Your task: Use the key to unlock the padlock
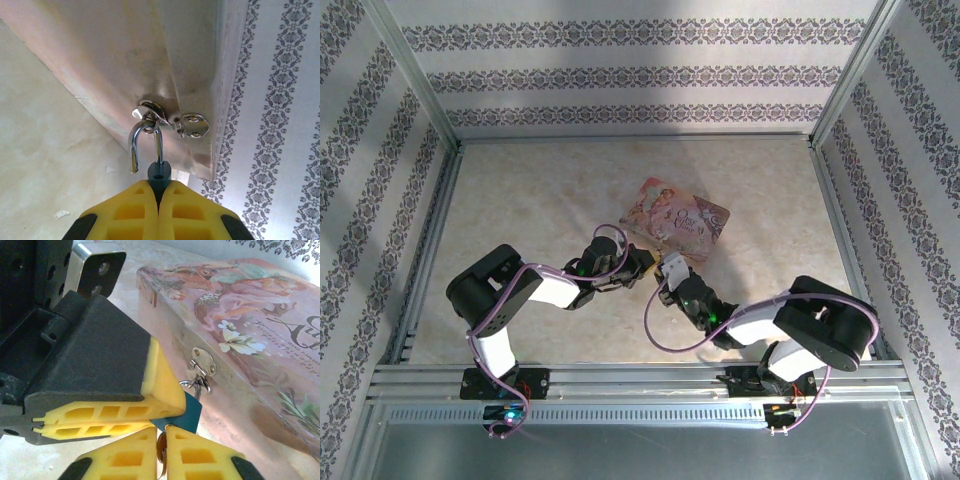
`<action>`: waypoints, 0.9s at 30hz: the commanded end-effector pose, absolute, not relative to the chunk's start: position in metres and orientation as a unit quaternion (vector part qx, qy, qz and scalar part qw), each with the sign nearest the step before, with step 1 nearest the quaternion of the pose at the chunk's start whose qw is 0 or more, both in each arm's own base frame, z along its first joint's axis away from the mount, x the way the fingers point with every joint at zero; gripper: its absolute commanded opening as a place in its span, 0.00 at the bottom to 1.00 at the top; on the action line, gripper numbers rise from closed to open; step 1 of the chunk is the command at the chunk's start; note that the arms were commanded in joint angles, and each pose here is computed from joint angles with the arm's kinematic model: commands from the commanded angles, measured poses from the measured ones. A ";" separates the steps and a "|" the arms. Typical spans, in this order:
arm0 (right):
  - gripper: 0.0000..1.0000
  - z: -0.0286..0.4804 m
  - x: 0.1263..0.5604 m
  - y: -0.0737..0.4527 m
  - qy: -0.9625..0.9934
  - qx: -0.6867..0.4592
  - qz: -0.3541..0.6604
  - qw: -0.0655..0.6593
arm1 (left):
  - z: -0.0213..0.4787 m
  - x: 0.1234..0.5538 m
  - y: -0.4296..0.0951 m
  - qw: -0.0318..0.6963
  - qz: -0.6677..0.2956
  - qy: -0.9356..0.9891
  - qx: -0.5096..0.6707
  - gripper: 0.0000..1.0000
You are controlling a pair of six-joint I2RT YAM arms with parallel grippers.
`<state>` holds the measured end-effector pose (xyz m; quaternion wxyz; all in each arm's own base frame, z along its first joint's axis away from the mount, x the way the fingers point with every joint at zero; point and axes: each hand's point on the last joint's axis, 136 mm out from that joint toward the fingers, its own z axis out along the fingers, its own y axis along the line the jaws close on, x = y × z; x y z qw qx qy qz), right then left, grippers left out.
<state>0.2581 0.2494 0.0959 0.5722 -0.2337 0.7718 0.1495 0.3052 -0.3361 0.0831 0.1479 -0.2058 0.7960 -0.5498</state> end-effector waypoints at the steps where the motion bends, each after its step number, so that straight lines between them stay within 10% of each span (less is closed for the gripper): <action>1: 0.33 0.122 0.250 0.255 0.754 -0.225 0.197 0.584 | 0.105 0.300 -0.349 0.158 -0.573 0.788 -0.161 0.00; 14: 0.64 0.186 0.224 0.194 0.773 -0.166 0.218 0.572 | 0.088 0.293 -0.341 0.164 -0.522 0.827 -0.133 0.00; 27: 0.86 0.190 0.232 0.181 0.832 -0.032 0.377 0.405 | 0.083 0.287 -0.327 0.186 -0.455 0.867 -0.085 0.00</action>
